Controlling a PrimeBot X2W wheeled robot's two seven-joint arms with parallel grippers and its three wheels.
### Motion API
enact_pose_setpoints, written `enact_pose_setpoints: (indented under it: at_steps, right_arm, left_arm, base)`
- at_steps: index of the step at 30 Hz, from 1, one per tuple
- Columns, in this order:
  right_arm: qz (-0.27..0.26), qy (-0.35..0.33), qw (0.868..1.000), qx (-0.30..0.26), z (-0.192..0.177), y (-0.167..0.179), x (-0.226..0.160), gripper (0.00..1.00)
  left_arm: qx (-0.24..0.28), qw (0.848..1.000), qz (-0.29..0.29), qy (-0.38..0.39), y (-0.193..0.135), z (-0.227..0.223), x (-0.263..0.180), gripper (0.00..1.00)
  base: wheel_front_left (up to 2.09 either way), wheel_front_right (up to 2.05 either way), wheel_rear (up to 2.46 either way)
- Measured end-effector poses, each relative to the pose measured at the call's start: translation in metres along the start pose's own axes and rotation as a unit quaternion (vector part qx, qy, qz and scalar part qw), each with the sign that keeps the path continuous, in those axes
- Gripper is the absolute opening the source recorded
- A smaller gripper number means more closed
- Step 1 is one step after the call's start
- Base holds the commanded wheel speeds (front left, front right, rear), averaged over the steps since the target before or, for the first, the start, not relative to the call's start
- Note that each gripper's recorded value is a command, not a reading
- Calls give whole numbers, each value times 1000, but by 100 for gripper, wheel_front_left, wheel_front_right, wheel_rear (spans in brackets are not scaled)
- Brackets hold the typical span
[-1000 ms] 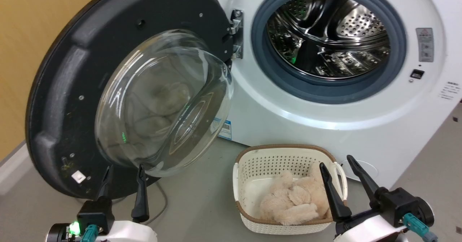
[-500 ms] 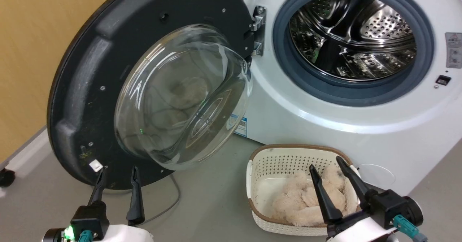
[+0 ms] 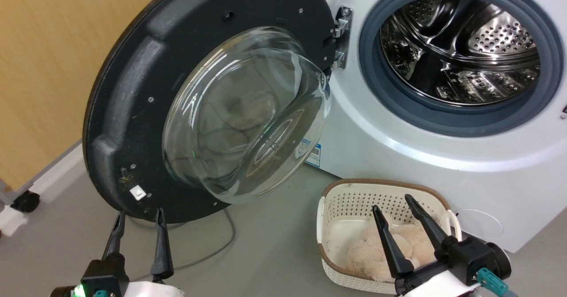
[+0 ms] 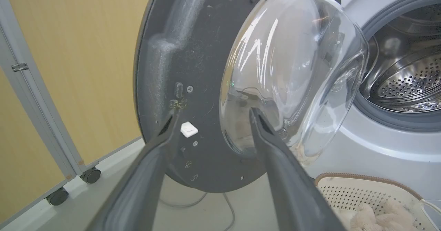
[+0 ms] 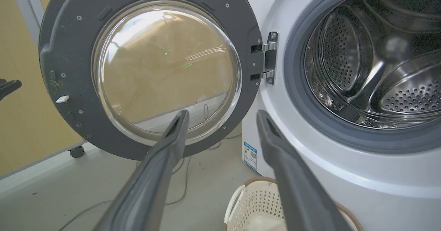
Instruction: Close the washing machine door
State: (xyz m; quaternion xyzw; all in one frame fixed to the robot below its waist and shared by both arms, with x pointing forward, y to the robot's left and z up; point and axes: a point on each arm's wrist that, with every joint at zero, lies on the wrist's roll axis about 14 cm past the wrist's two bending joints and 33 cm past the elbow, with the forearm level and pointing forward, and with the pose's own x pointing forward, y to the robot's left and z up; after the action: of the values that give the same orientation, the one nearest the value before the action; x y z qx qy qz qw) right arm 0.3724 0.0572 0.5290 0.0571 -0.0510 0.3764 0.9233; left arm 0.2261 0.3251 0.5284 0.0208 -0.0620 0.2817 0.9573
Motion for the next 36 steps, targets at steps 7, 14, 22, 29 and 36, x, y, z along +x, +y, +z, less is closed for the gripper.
enact_pose_setpoints:
  at_steps: [7, 14, 22, 29, 36]
  right_arm:
    - [23, -7, 1000, 12, 0, 14, 8, 100]
    - [38, -12, 999, 15, 0, 23, 13, 100]
    - [38, -11, 999, 16, 0, 22, 13, 100]
    - [33, -9, 999, 19, -4, 18, 14, 100]
    - [23, 1, 999, 22, -14, 7, 13, 100]
  left_arm:
    - [0, 1000, 21, -8, 14, 3, -7, 100]
    - [3, 999, 38, -12, 25, 4, -11, 100]
    - [3, 999, 40, -12, 26, 4, -11, 45]
    - [-7, 998, 52, -43, 40, 25, -5, 0]
    - [27, 993, 60, -103, 85, 69, 29, 0]
  base:
    - [0, 0, 0]
    - [0, 0, 0]
    - [0, 0, 0]
    - [0, 0, 0]
    - [0, 0, 0]
